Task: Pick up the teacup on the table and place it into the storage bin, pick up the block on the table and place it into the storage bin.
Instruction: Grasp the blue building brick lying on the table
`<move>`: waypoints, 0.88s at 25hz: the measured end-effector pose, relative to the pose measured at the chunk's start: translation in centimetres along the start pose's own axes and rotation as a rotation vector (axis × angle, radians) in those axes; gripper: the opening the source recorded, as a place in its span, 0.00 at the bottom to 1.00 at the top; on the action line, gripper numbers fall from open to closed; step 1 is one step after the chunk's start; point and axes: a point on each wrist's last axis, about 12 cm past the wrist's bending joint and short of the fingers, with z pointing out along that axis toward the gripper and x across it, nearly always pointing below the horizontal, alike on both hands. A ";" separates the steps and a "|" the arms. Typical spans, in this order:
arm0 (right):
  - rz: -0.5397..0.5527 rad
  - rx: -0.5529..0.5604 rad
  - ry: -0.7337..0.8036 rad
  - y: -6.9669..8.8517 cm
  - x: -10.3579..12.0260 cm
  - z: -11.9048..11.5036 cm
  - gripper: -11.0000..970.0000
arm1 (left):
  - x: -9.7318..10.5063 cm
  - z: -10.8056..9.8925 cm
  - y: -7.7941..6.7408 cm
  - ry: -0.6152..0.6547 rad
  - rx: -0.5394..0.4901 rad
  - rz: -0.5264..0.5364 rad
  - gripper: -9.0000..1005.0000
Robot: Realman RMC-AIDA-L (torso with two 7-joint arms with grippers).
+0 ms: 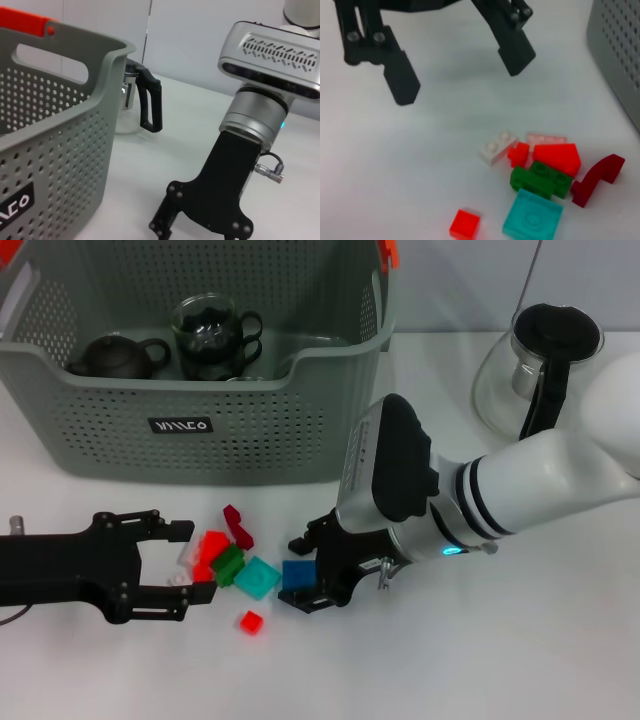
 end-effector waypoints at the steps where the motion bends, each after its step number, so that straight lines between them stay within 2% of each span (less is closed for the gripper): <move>1: -0.001 -0.002 0.001 0.1 0.0 0.1 0.79 | 0.0 0.0 0.0 0.001 -0.002 -0.001 0.83; 7: 0.005 -0.004 -0.007 0.4 0.0 0.3 0.66 | 0.2 0.0 0.0 0.003 -0.003 -0.004 0.83; 13: 0.031 -0.004 -0.005 0.3 0.2 0.2 0.65 | 0.3 -0.1 -0.1 0.001 -0.009 -0.009 0.83; 18: 0.030 0.000 -0.002 0.3 0.3 0.1 0.51 | 0.4 -0.2 -0.1 0.001 -0.011 -0.012 0.83; 22: 0.031 0.005 -0.006 0.2 0.4 -0.1 0.46 | 0.4 -0.2 -0.2 -0.001 -0.004 -0.016 0.83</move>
